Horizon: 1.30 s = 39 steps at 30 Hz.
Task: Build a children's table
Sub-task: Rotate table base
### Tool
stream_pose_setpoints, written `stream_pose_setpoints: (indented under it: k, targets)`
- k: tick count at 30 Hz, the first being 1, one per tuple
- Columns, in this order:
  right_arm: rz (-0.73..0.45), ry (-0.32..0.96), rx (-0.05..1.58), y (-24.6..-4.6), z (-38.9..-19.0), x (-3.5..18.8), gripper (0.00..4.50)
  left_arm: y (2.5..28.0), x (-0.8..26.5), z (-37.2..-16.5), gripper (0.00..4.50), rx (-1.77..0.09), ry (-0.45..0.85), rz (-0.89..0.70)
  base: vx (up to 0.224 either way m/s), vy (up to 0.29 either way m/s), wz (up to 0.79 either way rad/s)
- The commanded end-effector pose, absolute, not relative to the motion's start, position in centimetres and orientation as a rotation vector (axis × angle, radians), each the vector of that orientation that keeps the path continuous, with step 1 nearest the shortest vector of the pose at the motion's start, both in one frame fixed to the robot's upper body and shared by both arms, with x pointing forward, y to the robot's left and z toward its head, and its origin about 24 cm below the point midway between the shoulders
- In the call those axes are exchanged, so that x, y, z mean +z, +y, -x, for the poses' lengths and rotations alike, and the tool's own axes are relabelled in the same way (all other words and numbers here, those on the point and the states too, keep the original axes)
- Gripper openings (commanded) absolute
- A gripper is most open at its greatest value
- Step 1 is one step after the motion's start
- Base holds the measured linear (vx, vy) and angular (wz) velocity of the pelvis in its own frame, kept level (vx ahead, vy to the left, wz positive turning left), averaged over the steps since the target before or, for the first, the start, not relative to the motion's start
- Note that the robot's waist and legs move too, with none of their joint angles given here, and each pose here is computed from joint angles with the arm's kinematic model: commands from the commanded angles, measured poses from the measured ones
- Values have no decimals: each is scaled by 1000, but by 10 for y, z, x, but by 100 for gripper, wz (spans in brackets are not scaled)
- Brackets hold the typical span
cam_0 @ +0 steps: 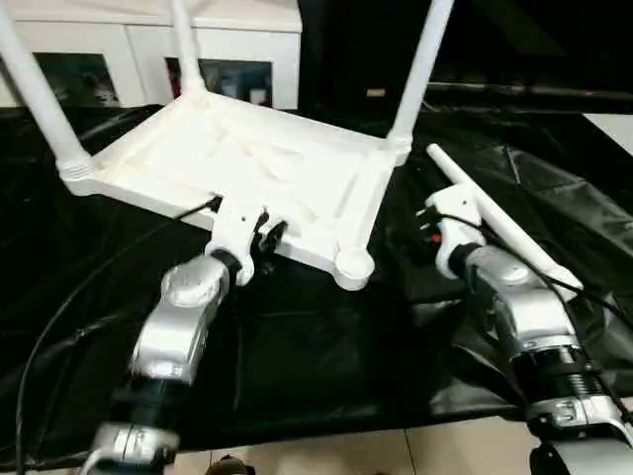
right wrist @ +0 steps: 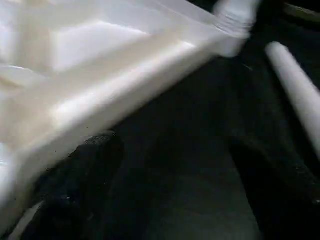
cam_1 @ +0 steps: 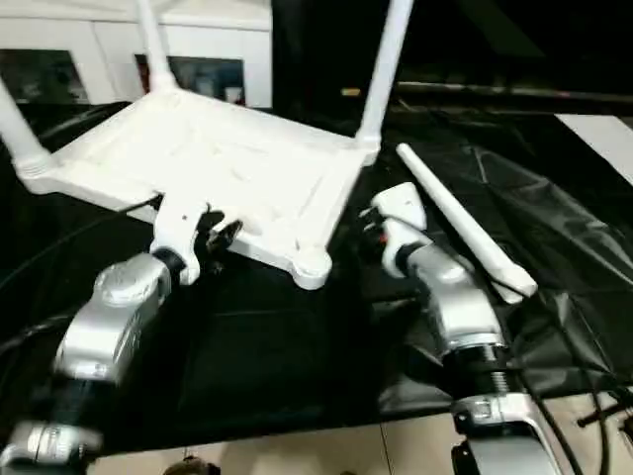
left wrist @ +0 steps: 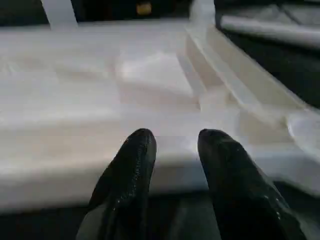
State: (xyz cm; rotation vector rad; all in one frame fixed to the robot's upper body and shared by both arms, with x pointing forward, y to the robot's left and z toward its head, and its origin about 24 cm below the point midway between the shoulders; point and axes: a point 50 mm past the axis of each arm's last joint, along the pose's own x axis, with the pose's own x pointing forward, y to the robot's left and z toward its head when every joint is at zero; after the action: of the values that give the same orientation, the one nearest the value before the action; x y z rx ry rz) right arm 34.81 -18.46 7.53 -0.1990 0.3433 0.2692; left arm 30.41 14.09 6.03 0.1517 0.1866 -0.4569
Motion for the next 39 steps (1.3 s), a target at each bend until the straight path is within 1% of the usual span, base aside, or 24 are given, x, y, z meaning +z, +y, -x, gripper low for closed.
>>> stream_pose_setpoints:
  k: [1,4,5,6,7,8,9,11,13,16,17,20,24,25,29,32,34,37,39]
  targets:
    - [203,362,182,-203,-355,83,413,136,67,-301,192,-519,161,-138,0,0,0]
    - [208,410,123,-225,-363,86,426,134,69,-296,192,-596,155,-144,0,0,0]
    - [211,414,119,-227,-364,86,426,134,69,-295,192,-603,154,-144,0,0,0]
    - [224,423,94,-234,-367,89,438,134,70,-293,192,-626,158,-144,0,0,0]
    - [224,423,94,-234,-367,89,438,134,70,-293,192,-626,158,-144,0,0,0]
    - [264,468,33,-254,-373,98,438,137,74,-287,192,-683,161,-157,0,0,0]
    - [264,468,33,-254,-373,98,438,137,74,-287,192,-683,161,-157,0,0,0]
    - [272,513,3,-268,-375,103,438,141,78,-283,192,-720,167,-169,0,0,0]
    - [257,565,-29,-284,-373,103,438,147,85,-278,192,-757,178,-191,0,0,0]
    - [254,577,-42,-289,-372,102,438,148,86,-276,192,-765,182,-200,0,0,0]
    - [251,585,-91,-302,-368,102,438,155,91,-270,192,-775,195,-219,0,0,0]
    - [242,588,-132,-311,-365,102,438,160,95,-265,192,-785,215,-225,0,0,0]
    - [210,617,-138,-316,-361,98,438,164,97,-260,192,-801,240,-237,0,0,0]
    - [190,637,-141,-319,-358,93,438,165,97,-258,192,-810,251,-245,0,0,0]
    - [176,668,-140,-322,-352,83,438,166,102,-252,192,-840,263,-247,0,0,0]
    - [166,680,-117,-321,-350,80,438,163,109,-250,192,-873,255,-236,0,0,0]
    - [153,689,-63,-315,-352,79,438,161,113,-249,192,-907,246,-222,0,0,0]
    - [177,709,-7,-310,-353,78,438,160,115,-251,192,-913,241,-219,0,0,0]
    - [178,710,39,-303,-356,79,438,158,116,-255,192,-905,224,-219,0,0,0]
